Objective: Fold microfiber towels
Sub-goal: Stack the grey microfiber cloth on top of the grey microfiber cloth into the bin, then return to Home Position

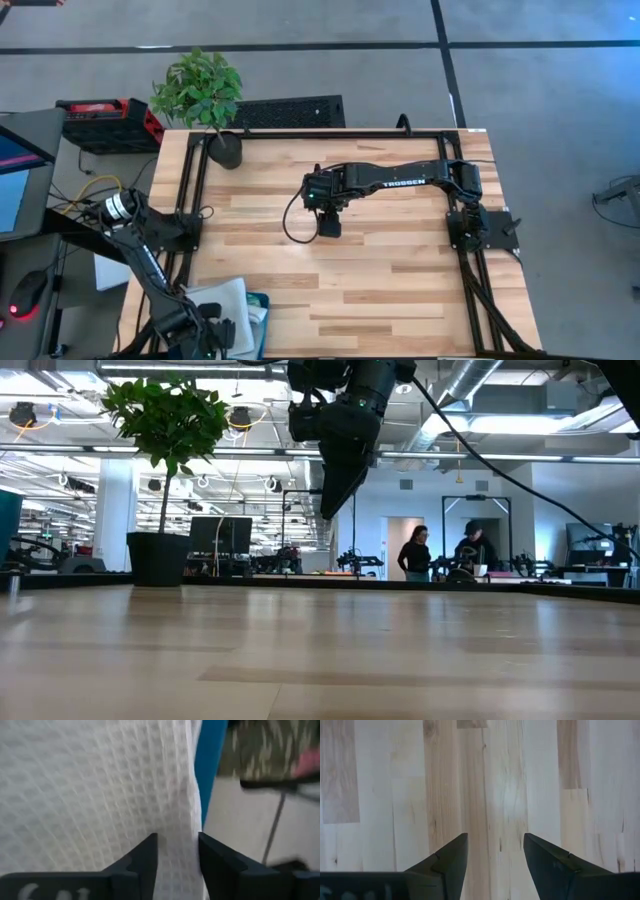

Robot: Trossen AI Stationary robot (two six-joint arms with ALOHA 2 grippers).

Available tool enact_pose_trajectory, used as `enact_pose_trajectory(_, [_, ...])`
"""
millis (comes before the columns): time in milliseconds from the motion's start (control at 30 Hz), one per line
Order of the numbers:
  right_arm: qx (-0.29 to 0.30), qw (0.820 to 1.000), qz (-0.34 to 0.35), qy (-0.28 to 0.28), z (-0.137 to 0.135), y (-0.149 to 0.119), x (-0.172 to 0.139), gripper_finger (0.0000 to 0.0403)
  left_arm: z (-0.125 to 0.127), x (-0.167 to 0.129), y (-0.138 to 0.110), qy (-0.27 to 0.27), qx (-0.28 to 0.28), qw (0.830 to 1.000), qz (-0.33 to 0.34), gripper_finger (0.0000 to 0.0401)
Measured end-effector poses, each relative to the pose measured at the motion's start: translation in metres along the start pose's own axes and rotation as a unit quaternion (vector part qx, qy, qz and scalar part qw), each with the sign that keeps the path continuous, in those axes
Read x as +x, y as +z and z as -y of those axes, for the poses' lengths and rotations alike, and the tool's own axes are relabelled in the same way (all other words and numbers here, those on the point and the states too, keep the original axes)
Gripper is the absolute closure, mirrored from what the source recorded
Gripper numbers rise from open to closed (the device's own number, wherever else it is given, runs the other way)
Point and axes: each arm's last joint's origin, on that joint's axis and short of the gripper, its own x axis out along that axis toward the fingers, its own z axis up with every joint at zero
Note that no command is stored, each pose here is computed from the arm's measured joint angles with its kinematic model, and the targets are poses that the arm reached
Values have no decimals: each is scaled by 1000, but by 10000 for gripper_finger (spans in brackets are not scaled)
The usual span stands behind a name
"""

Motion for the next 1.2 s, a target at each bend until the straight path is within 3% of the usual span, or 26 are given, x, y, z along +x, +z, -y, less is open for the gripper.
enact_pose_trajectory(100, [-12, 1000, 6, 0, 0, -2, -14, 188, -4, -1, 3, -6, 7, 999, -44, 265])
enact_pose_trajectory(300, [-15, 998, 61, -3, -3, -8, -69, 188, -21, -12, 11, 40, 5, 998, -51, 272])
enact_pose_trajectory(433, [-49, 996, 79, -1, -11, -21, -107, 188, -30, -41, 13, 47, 0, 999, -3, 298])
enact_pose_trajectory(567, [-58, 994, 92, 3, -20, -36, -138, 188, -34, -77, 11, 38, 1, 994, 100, 329])
enact_pose_trajectory(667, [-91, 993, 78, 7, -26, -51, -157, 189, -42, -104, 7, 60, 30, 978, 195, 359])
enact_pose_trajectory(800, [-85, 993, 78, 10, -29, -69, -181, 212, -55, -136, -2, 123, 86, 940, 308, 396])
enact_pose_trajectory(1033, [-66, 990, 124, 5, -25, -113, -205, 332, -86, -172, -19, 196, 138, 890, 389, 400])
enact_pose_trajectory(1133, [-54, 983, 178, 2, -25, -136, -206, 386, -104, -177, -25, 194, 156, 876, 413, 401])
enact_pose_trajectory(1200, [-46, 971, 235, 3, -25, -150, -206, 392, -115, -180, -27, 171, 160, 865, 444, 401])
